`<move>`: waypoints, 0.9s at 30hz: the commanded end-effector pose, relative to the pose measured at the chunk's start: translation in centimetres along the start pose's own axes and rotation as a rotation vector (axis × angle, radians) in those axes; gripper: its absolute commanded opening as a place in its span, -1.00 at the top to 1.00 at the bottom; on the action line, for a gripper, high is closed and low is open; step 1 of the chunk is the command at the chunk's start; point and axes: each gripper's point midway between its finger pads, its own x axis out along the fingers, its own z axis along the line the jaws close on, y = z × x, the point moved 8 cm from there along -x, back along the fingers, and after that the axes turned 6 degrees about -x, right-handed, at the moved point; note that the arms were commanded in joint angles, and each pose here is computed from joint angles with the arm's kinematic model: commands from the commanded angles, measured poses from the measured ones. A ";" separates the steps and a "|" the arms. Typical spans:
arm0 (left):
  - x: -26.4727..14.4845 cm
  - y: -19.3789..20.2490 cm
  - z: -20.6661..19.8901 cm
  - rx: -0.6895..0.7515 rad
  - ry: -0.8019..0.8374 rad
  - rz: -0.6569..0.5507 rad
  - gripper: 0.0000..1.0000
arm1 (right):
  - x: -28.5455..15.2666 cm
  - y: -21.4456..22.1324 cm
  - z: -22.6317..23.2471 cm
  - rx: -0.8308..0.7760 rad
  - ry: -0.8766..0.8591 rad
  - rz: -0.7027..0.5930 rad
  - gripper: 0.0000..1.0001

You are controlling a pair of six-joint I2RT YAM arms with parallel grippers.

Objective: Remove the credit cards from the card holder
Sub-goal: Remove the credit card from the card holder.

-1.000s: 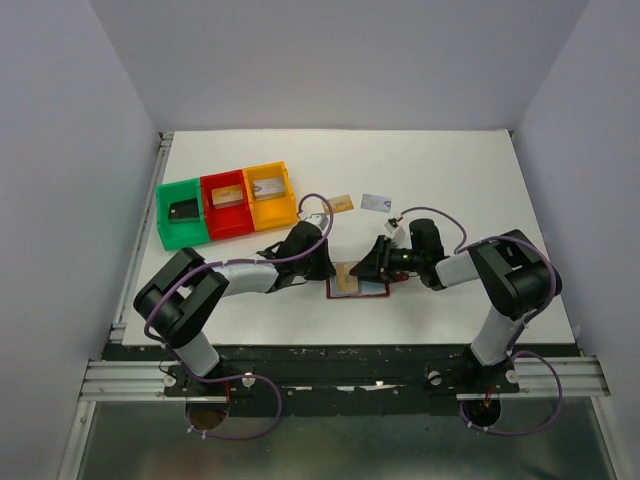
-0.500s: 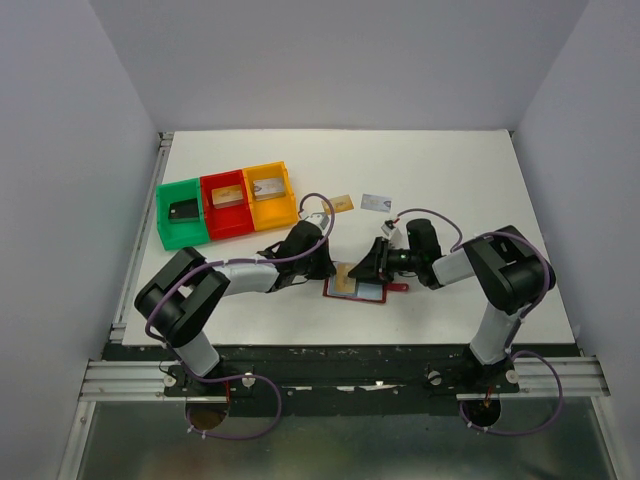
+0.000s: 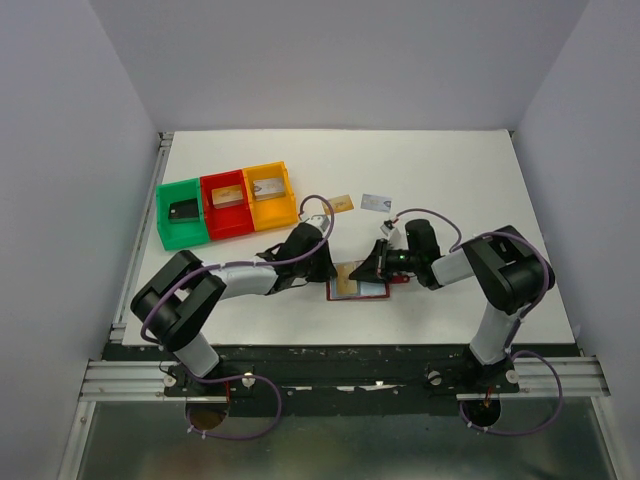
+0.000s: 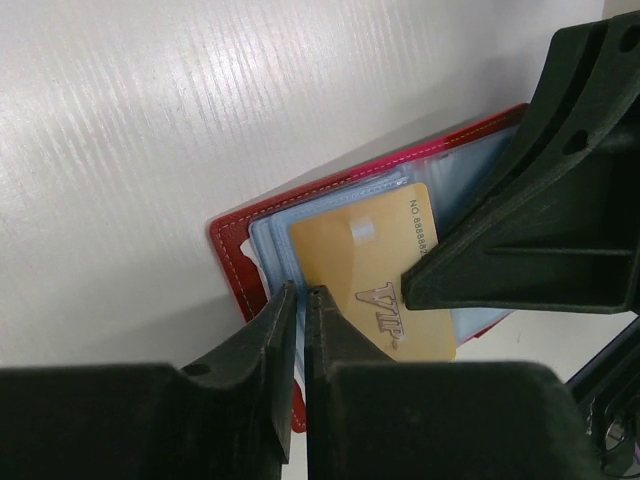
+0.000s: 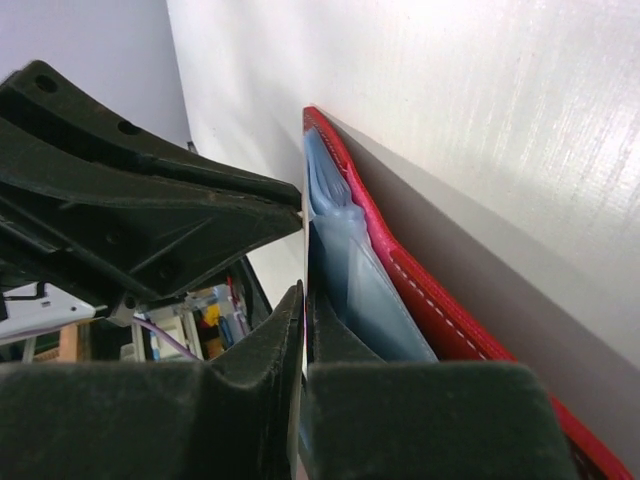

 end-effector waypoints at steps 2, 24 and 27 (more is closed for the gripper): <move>-1.2 0.7 0.3 0.008 -0.022 -0.001 0.64 | -0.1 0.1 0.5 -0.073 0.025 0.011 0.82; 0.2 1.6 0.4 -0.001 -0.017 0.064 1.00 | 0.1 -0.4 1.3 -0.058 -0.050 0.018 0.46; 0.2 1.6 0.2 0.005 -0.009 0.066 1.00 | 0.3 -0.4 1.3 -0.057 -0.056 0.028 0.45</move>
